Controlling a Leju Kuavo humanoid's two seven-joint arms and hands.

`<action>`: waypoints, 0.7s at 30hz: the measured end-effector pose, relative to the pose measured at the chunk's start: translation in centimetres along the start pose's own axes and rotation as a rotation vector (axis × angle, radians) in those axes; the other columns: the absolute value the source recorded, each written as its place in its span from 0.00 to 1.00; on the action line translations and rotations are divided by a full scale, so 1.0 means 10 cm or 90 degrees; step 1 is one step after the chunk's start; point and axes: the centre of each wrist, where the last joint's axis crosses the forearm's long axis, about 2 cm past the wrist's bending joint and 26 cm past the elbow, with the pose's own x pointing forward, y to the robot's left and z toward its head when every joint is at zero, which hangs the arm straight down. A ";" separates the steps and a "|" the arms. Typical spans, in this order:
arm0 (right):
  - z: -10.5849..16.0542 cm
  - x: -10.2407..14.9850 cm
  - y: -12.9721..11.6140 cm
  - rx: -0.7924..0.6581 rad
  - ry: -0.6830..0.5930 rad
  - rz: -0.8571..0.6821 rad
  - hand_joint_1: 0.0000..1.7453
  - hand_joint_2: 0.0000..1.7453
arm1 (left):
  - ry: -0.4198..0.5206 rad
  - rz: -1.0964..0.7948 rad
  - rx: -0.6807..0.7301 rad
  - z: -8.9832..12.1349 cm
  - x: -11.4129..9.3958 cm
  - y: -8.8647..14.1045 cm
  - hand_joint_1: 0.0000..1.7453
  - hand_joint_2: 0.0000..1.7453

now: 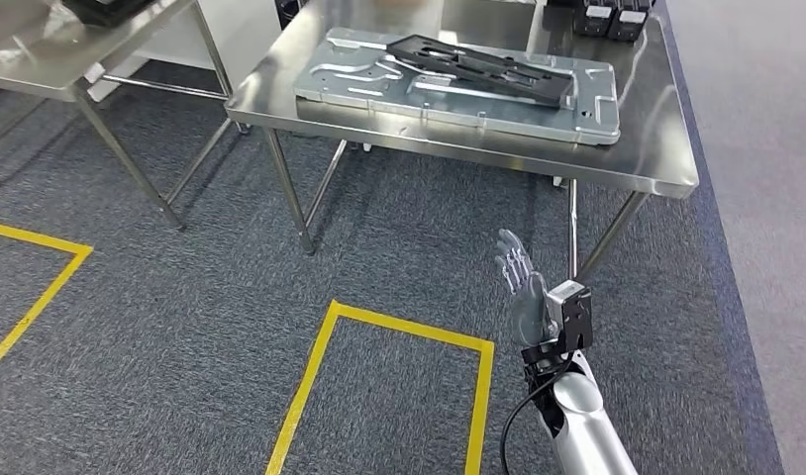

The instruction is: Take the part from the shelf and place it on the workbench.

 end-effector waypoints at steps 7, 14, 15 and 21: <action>0.02 -0.01 0.02 0.006 0.011 0.003 0.00 0.00 | -0.004 -0.005 0.003 0.00 -0.01 0.00 0.00 0.00; 0.01 0.00 0.03 0.007 0.010 0.005 0.00 0.00 | -0.009 -0.006 0.008 0.00 0.01 0.01 0.00 0.00; 0.01 0.00 0.03 0.007 0.010 0.004 0.00 0.00 | -0.008 -0.006 0.008 0.00 -0.01 0.00 0.00 0.00; 0.06 -0.02 0.03 0.007 0.019 0.006 0.00 0.00 | -0.007 -0.007 0.008 0.00 -0.04 0.00 0.00 0.00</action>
